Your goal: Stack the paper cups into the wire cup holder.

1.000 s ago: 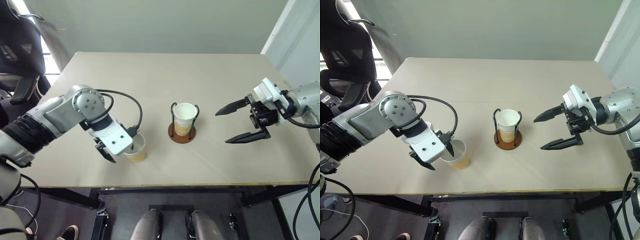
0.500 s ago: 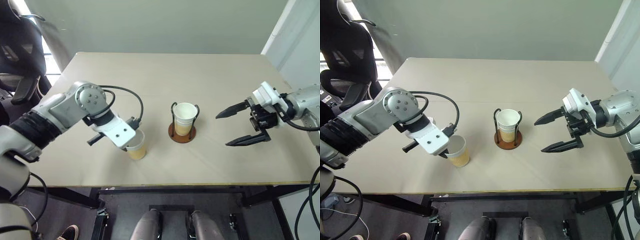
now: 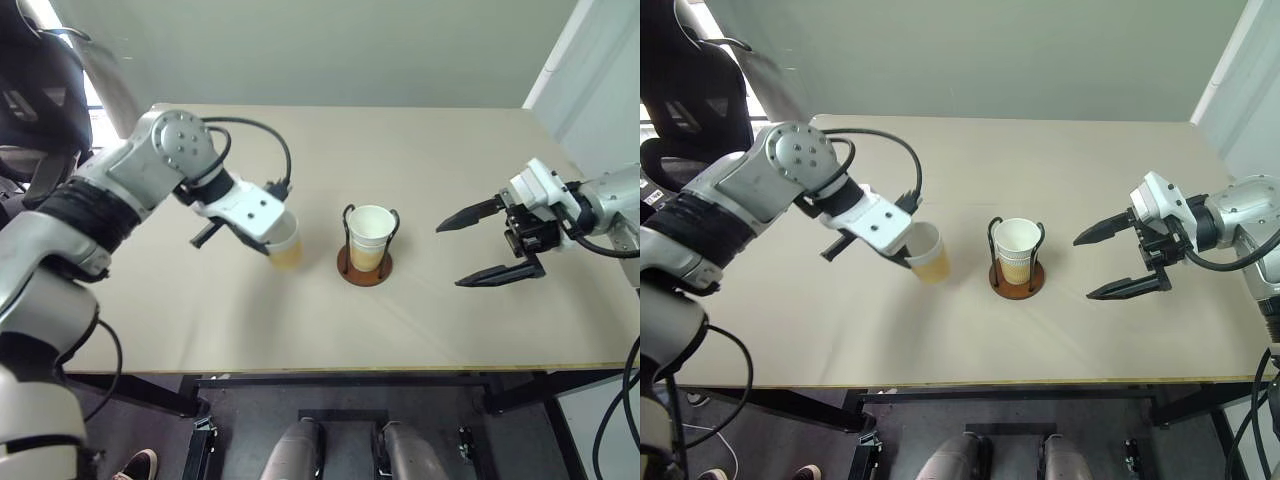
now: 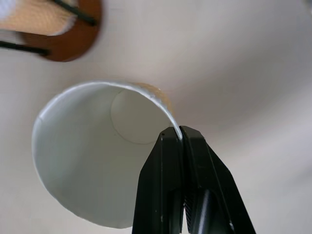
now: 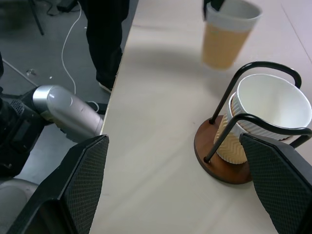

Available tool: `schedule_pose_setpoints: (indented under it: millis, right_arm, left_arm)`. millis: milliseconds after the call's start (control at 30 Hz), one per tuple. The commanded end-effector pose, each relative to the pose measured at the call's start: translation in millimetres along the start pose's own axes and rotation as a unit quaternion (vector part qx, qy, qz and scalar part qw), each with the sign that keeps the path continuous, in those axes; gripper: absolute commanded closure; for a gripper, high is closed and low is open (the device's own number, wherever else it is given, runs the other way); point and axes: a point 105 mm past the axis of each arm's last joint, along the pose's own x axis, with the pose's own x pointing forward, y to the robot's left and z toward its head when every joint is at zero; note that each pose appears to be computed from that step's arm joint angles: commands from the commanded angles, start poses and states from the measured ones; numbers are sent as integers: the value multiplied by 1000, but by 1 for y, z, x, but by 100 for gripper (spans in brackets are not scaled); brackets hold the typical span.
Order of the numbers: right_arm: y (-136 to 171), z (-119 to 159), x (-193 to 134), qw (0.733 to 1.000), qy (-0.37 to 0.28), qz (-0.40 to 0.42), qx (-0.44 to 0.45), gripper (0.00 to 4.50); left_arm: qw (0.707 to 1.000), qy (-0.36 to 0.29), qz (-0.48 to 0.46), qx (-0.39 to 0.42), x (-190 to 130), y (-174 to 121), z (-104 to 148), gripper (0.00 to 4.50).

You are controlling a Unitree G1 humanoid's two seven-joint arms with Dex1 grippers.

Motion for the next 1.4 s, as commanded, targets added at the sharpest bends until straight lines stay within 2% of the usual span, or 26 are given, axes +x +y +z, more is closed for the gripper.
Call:
schedule_pose_setpoints:
  millis: [33,467,933,1133,1400]
  right_arm:
    - [-3,8,-8,1000,9,-10,-22,7]
    - [-3,5,-12,999,21,-12,-22,7]
    - [-2,4,-15,999,29,-13,-20,7]
    - [-2,5,-16,999,32,-13,-20,7]
    - [0,4,-17,999,36,-13,-17,7]
  left_arm:
    - [999,-1,41,-4,-24,16,3,445]
    - [993,-6,116,-10,-36,56,7,445]
    - [986,-9,164,7,-47,82,24,445]
    - [982,-16,185,24,-56,98,44,445]
    - [987,-54,145,52,-53,104,74,445]
